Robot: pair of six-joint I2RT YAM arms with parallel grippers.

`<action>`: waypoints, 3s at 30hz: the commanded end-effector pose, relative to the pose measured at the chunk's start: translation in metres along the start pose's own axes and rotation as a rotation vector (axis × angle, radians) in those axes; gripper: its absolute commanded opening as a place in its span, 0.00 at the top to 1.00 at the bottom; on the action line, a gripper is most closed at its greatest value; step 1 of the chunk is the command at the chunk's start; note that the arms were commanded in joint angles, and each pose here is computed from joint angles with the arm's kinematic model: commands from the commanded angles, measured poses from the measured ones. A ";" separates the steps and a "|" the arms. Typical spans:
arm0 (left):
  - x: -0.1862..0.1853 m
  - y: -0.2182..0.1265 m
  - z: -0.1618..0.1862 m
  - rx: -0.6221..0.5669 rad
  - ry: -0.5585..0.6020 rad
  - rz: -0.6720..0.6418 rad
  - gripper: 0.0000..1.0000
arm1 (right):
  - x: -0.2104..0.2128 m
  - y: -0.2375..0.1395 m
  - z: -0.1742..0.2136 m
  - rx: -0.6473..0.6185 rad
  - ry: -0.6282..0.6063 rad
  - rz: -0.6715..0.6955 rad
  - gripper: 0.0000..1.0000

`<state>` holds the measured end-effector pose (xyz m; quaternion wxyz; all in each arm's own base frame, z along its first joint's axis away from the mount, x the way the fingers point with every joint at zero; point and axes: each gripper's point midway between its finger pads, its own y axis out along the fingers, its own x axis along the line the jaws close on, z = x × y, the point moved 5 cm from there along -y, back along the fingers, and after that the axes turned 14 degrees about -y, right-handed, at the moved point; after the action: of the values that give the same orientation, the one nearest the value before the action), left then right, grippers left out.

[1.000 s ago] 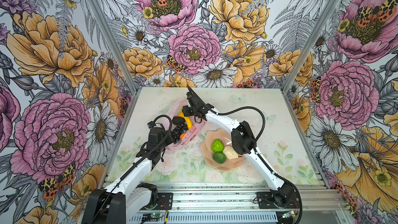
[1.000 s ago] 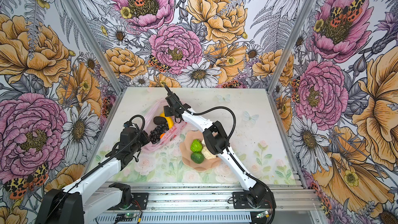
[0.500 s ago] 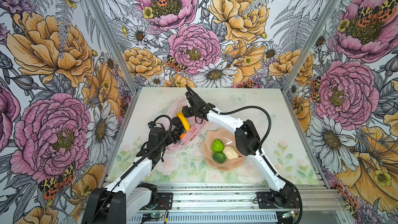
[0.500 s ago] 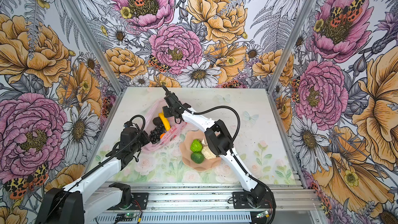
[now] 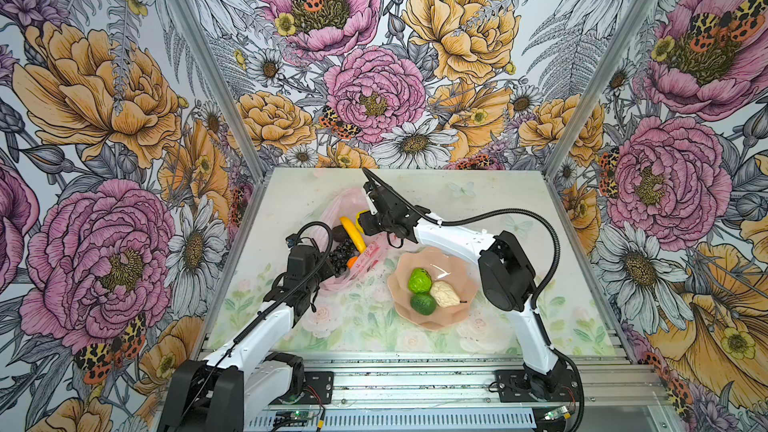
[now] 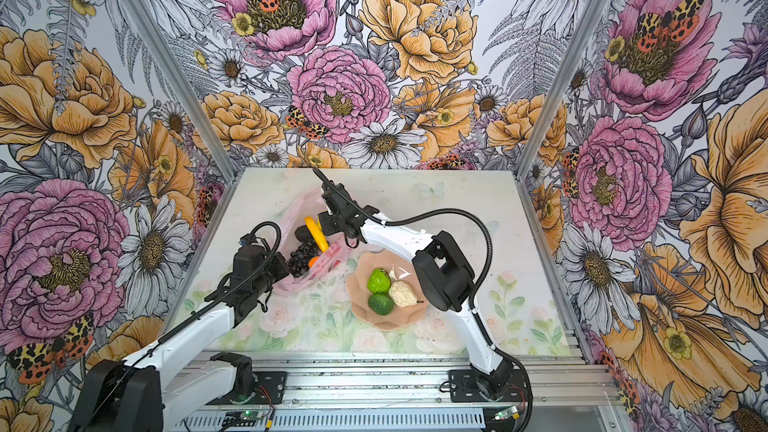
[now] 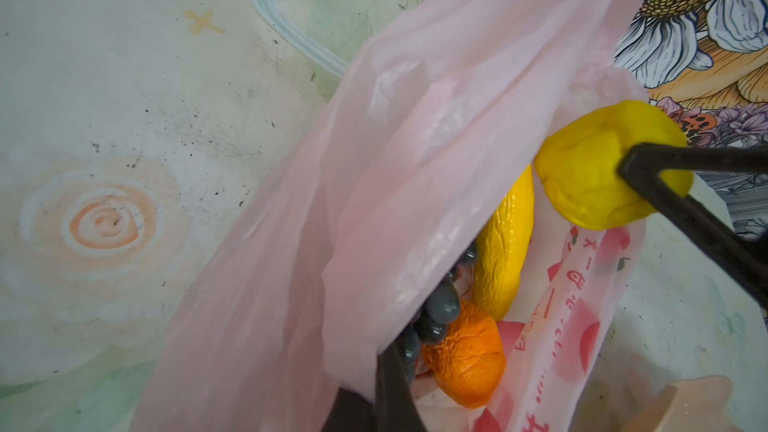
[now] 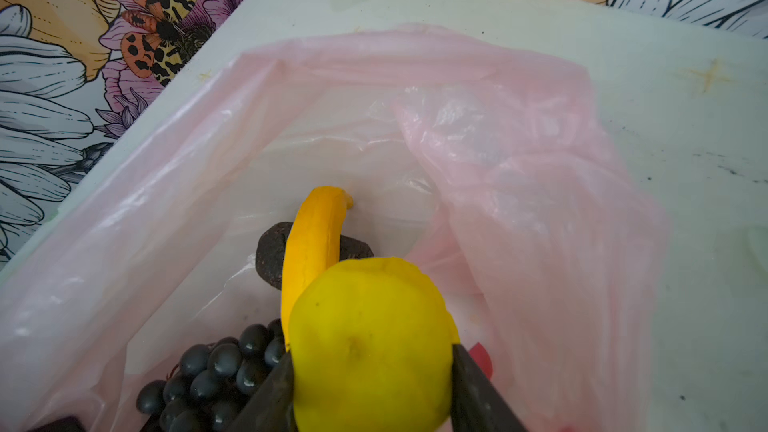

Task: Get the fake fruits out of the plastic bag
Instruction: 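Close the right gripper on the yellow lemon and lift it out, then carry the lemon with the right gripper over the pink bowl and lower it, then lower the lemon into the pink bowl and open the right gripper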

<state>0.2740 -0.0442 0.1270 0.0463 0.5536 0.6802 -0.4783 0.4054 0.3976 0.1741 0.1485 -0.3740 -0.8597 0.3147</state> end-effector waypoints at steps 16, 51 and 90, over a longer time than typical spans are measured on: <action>-0.008 0.003 -0.008 -0.019 0.017 0.009 1.00 | -0.032 -0.161 0.060 -0.065 0.111 0.089 0.47; -0.007 0.004 -0.008 -0.026 0.023 -0.002 1.00 | -0.054 -0.167 0.182 0.169 0.222 0.218 0.48; 0.000 0.003 -0.008 -0.041 -0.010 -0.038 1.00 | -0.035 -0.176 0.115 0.051 0.094 0.230 0.27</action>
<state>0.2769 -0.0418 0.1251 0.0429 0.5446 0.6897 -0.4752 0.2667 0.2182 0.1685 0.1923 -0.4761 -0.7784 0.3611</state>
